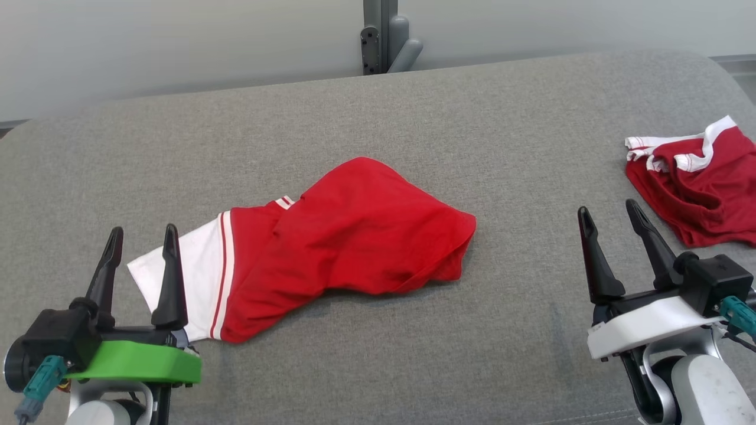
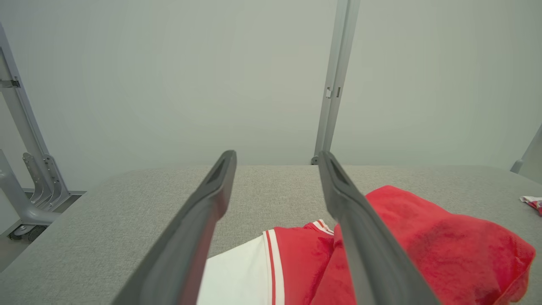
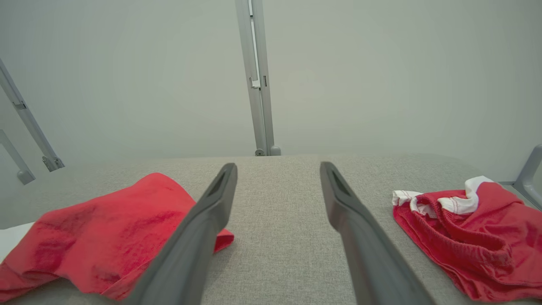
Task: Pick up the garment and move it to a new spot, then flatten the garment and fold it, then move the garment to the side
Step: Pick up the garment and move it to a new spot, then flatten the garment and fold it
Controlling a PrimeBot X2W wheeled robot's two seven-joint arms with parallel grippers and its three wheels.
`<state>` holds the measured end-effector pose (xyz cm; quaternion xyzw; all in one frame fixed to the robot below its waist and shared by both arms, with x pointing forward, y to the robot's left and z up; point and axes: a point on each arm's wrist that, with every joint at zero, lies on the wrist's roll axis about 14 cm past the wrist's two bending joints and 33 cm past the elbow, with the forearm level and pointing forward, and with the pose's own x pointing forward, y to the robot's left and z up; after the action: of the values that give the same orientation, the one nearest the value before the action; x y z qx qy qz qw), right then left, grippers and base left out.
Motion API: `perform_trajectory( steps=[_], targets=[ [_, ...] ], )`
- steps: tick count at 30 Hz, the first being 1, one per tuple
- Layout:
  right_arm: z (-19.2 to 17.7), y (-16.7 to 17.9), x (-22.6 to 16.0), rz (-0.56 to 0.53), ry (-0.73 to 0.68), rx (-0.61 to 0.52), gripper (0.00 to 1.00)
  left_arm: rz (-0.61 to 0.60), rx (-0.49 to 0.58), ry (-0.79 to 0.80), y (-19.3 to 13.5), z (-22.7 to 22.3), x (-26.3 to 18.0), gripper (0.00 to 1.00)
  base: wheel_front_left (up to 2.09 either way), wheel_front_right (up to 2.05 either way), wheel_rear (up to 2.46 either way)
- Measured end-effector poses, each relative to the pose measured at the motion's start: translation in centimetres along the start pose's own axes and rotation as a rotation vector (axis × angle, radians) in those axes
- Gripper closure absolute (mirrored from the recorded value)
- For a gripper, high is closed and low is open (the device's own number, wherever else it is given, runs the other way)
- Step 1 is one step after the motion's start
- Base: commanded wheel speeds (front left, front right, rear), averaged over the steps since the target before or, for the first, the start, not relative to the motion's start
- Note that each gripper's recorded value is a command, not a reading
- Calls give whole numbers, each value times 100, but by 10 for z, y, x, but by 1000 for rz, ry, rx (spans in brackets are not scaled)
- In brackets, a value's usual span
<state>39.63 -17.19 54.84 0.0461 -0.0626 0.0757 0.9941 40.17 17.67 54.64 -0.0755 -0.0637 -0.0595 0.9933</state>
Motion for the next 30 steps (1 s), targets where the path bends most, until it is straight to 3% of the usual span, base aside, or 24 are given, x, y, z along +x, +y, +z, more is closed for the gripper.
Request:
perform_trajectory(
  steps=[30],
  targets=[
    [4, -5, -15, -22, 4, 6, 0, -13, 12, 37, -11, -3, -15, 0, 0, 0, 0]
  ],
)
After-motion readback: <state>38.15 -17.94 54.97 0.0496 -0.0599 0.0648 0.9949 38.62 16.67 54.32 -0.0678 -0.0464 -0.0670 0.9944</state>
